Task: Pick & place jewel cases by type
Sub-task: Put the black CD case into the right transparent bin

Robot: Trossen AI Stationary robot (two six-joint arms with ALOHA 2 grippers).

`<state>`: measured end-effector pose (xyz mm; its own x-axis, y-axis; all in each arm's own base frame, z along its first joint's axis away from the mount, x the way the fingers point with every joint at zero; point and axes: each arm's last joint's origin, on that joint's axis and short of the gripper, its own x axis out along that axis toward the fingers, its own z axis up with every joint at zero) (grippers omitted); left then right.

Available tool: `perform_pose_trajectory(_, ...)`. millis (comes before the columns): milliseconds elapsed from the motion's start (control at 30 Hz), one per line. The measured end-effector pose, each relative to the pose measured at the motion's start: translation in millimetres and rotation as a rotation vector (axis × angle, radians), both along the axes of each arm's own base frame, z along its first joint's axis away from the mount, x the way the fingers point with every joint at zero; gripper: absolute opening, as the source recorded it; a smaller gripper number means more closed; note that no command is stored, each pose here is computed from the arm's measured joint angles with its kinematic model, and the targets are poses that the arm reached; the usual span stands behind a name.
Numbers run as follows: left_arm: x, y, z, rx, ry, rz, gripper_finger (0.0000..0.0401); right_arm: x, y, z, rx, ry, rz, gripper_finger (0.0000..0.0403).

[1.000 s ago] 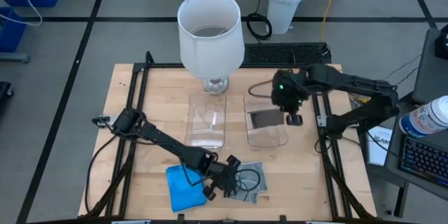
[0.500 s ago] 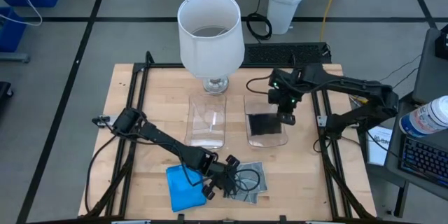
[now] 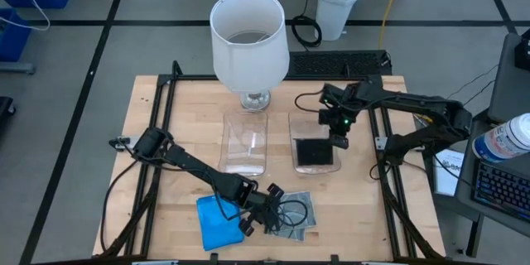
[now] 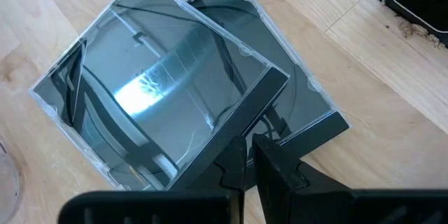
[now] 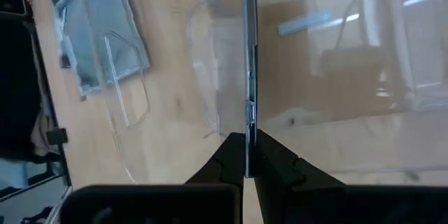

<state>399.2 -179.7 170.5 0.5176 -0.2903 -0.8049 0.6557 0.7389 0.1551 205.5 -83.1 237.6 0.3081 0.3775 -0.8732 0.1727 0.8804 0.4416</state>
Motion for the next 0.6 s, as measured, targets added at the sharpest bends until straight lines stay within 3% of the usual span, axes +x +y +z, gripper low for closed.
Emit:
perform_pose_trajectory(300, 0, 1, 0, 0.004, -0.003, -0.003, 0.0035, -8, 1, -24, 0.017, 0.021, 0.018, 0.0008)
perform_pose_trajectory(600, 2, 4, 0, 0.004, -0.003, 0.005, 0.0035, -7, -3, -27, -0.117, 0.040, 0.026, 0.0046)
